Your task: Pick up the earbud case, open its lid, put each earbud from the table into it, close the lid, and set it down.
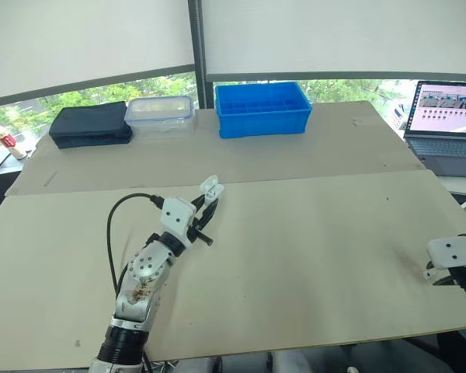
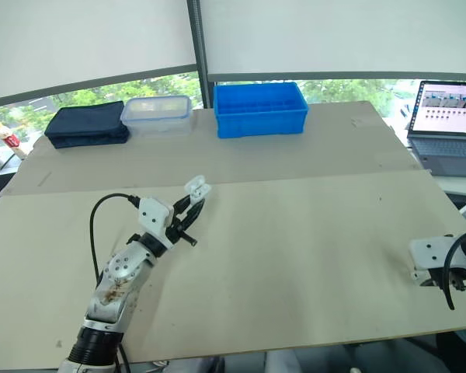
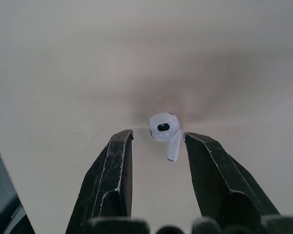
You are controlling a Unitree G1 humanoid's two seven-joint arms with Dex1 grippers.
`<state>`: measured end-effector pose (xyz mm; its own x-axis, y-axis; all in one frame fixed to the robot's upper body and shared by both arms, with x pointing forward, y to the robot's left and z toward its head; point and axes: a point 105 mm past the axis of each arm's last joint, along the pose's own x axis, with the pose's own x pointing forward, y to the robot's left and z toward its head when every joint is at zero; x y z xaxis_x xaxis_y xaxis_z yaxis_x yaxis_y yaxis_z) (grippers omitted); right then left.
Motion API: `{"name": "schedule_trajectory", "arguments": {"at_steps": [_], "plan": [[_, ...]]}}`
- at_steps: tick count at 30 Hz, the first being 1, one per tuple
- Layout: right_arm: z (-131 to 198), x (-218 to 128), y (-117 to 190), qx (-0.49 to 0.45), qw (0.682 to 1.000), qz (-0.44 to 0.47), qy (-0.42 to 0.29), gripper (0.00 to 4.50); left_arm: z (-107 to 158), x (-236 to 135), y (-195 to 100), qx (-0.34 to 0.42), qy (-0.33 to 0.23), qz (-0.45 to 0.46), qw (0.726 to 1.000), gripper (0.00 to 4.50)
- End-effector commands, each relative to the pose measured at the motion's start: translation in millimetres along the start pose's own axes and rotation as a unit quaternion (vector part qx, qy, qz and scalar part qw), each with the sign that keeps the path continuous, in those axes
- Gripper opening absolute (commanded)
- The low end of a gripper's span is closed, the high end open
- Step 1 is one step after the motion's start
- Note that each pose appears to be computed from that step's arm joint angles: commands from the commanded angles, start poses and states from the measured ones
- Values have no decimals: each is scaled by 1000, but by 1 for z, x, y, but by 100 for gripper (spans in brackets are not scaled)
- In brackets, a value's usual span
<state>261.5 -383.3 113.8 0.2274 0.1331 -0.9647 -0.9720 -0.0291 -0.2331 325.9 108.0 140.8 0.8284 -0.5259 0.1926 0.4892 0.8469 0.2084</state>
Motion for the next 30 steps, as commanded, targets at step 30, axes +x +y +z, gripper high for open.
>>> {"name": "schedule_trajectory", "arguments": {"at_steps": [30], "plan": [[9, 6, -9, -49, 999, 1, 3, 137, 18, -3, 1, 17, -24, 2, 1000, 59]]}}
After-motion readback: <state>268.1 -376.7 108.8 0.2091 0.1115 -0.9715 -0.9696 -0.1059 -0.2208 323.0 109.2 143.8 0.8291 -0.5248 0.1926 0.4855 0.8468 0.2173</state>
